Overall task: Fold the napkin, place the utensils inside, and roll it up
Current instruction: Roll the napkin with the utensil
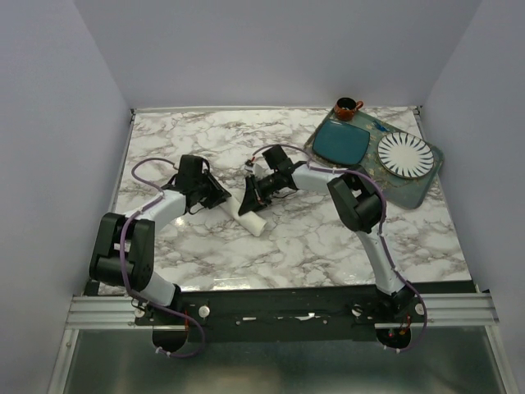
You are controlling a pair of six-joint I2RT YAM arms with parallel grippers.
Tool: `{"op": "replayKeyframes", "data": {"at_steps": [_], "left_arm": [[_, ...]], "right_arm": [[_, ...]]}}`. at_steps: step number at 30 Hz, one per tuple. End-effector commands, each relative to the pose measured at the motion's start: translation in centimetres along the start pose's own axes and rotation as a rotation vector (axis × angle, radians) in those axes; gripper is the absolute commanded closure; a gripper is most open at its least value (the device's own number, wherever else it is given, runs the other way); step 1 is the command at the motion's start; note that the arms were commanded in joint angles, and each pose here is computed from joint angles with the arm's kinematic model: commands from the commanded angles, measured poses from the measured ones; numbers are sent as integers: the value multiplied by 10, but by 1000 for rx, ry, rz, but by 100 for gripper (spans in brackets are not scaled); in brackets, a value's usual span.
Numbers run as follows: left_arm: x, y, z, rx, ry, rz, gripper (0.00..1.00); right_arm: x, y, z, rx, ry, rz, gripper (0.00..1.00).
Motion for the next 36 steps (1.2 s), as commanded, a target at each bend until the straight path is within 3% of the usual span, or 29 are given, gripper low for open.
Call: {"op": "replayKeyframes", "data": {"at_steps": [1, 6, 13, 18, 21, 26, 36], "left_arm": [[-1, -12, 1, -6, 26, 7, 63], [8, -23, 13, -45, 41, 41, 64], [11, -29, 20, -68, 44, 55, 64], [17, -33, 24, -77, 49, 75, 64], [19, -34, 25, -81, 60, 85, 64], [20, -36, 28, -99, 72, 97, 64], [24, -40, 31, -108, 99, 127, 64]], "right_arm": [[-1, -2, -9, 35, 2, -6, 65], [-2, 15, 7, 112, 100, -60, 51], [-7, 51, 15, 408, 296, -235, 34], [3, 43, 20, 606, 488, -328, 15], [3, 32, 24, 715, 596, -401, 9], [-3, 19, 18, 841, 684, -482, 7], [-2, -2, -11, 997, 814, -484, 8]]}}
Point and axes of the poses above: each gripper's point midway between its finger pads, its own y axis back along the fingers, its own z axis along the line the jaws close on, x = y × z, the point moved 1 cm from there along y, back along the fingers, and after that the axes turned 14 degrees about -y, right-handed, at the moved point
